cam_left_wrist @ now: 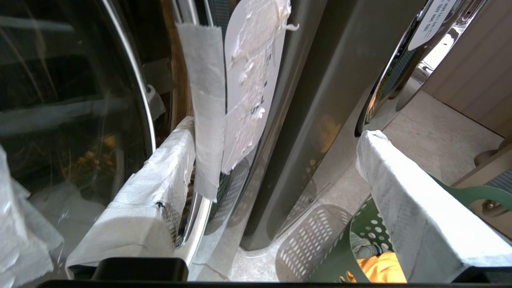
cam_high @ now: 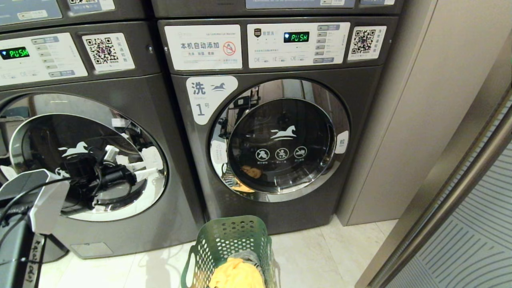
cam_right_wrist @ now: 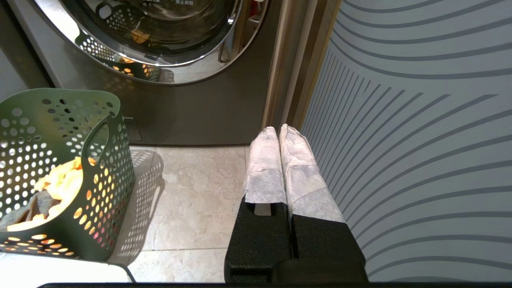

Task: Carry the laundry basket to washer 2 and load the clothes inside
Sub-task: Open the lid of the washing machine

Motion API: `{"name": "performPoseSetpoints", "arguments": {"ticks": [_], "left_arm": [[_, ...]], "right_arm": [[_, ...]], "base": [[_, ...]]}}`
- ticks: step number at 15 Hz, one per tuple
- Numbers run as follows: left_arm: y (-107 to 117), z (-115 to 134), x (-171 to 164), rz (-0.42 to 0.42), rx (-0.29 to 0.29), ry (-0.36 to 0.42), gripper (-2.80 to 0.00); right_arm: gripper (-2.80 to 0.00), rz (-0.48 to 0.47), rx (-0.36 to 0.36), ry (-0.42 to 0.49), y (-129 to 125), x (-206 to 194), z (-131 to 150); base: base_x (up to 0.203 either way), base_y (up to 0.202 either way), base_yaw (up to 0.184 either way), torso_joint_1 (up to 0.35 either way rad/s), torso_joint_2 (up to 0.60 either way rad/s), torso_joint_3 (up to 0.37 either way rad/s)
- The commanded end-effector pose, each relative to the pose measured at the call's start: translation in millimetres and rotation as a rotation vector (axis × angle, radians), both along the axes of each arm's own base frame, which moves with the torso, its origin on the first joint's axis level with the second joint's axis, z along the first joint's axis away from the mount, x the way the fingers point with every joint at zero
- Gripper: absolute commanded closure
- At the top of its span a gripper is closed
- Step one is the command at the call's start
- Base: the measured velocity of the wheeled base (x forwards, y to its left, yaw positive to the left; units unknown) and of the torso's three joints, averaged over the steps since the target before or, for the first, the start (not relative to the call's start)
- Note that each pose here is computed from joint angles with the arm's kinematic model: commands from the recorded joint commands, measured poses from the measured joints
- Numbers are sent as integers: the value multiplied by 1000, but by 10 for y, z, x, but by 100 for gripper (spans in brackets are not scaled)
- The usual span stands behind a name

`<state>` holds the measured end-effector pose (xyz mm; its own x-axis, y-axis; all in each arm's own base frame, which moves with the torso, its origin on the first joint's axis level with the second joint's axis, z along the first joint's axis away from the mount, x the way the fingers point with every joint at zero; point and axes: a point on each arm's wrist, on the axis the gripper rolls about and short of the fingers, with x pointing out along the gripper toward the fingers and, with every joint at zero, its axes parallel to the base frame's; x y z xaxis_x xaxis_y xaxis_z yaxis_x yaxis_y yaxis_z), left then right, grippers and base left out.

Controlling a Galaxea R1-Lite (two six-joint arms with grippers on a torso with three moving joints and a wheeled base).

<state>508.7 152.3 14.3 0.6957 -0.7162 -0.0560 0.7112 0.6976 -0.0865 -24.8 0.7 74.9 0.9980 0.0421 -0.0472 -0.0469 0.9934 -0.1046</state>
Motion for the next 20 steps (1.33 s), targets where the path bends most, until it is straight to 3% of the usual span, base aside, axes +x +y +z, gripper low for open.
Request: {"name": "performPoseSetpoints", "arguments": {"ticks": [1,12,20], "left_arm": [[-9,-20,15,-10,0,-4,-280],[-349,-115,144,-80,-3,0,-280],[-575,-48,168,-194,-7,-21,-280]], "right_arm": [[0,1,-1,2,0,1,0],[0,1,-1,2,0,1,0],[0,1,-1,2,0,1,0]], "base": [[0,0,0,0,0,0],[0,0,0,0,0,0],[0,0,0,0,0,0]]}}
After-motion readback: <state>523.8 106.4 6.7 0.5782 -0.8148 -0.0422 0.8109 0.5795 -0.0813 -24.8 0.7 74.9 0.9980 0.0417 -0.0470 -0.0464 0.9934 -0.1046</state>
